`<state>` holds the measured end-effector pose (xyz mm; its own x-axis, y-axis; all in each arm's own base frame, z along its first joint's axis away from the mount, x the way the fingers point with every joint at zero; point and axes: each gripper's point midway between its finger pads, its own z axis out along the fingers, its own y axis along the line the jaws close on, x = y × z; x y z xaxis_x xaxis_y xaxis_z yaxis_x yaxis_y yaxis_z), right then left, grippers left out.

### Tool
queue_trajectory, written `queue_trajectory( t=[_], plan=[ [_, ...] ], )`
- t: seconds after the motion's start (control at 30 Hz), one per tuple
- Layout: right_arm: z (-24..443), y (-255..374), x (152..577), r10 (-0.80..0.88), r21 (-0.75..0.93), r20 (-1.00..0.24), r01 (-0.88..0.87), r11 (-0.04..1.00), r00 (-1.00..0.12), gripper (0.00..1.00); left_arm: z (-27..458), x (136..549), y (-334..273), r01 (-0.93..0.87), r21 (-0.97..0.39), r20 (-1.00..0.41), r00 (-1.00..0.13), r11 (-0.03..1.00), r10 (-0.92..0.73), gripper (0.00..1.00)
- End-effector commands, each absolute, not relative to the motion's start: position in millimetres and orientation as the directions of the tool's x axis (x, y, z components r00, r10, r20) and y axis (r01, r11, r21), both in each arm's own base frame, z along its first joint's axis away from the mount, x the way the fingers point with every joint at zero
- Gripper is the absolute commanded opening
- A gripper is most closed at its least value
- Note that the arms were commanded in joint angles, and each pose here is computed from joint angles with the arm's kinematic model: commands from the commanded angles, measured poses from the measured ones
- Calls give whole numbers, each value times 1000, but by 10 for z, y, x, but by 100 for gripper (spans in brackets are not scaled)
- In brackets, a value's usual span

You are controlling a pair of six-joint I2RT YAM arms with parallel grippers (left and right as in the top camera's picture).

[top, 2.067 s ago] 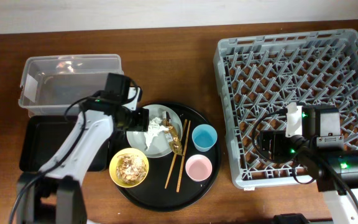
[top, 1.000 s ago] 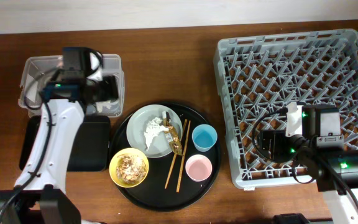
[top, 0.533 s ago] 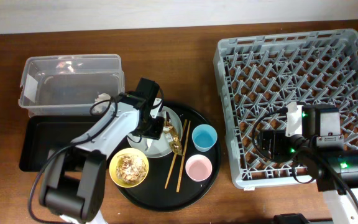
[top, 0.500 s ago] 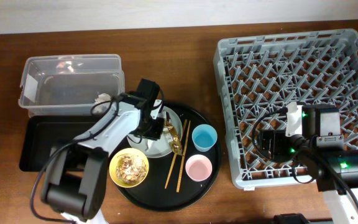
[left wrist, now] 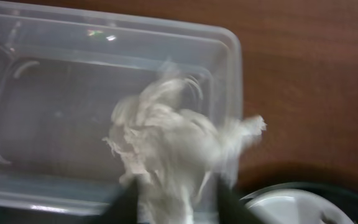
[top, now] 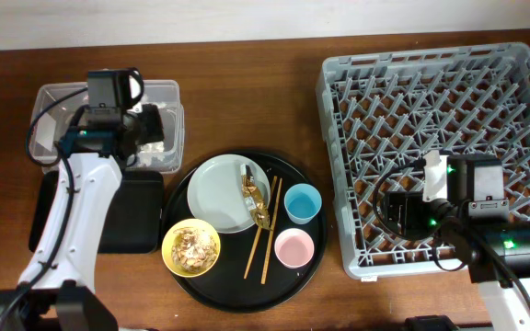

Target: Sort waste into correct bins and load items into the dishwasher rack

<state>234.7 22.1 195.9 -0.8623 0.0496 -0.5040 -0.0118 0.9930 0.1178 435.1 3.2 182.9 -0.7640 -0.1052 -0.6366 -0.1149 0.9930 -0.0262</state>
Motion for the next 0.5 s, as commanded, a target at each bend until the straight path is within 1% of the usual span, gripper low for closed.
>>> queue_trajectory(
  t=[0.0,0.03,0.07,0.1,0.17,0.23,0.3,0.37,0.47],
  plan=[
    [2042,219,2374,53,122,-524,-13,992,-850,99,1778,4439,142,-136,-36,-642,-756,990,-127,66],
    [2042,219,2374,53,122,-524,-13,993,-850,99,1771,4425,5,-89,-88,-630,-766,992,-124,70],
    [2042,219,2374,53,122,-524,-13,992,-850,99,1743,4374,-178,-29,-157,-604,-788,987,-119,70],
    [2042,219,2374,53,122,-524,-13,992,-850,99,1712,4267,-479,53,-255,-559,-823,965,-103,70],
    [2042,219,2374,53,122,-524,-13,992,-850,99,1657,4083,-830,125,-324,-498,-865,938,-57,69],
    [2042,219,2374,53,122,-524,-13,992,-850,99,1488,3801,-1198,184,-328,-414,-909,927,34,68],
    [2042,219,2375,53,122,-524,-13,992,-850,99,1255,3584,-1547,238,-333,-345,-931,913,116,69],
    [2042,219,2374,53,122,-524,-13,992,-850,99,980,3441,-1777,186,-354,-243,-965,917,102,69],
    [2042,219,2374,53,122,-524,-13,992,-850,99,581,3356,-1878,95,-313,-127,-990,945,57,69]
  ],
)
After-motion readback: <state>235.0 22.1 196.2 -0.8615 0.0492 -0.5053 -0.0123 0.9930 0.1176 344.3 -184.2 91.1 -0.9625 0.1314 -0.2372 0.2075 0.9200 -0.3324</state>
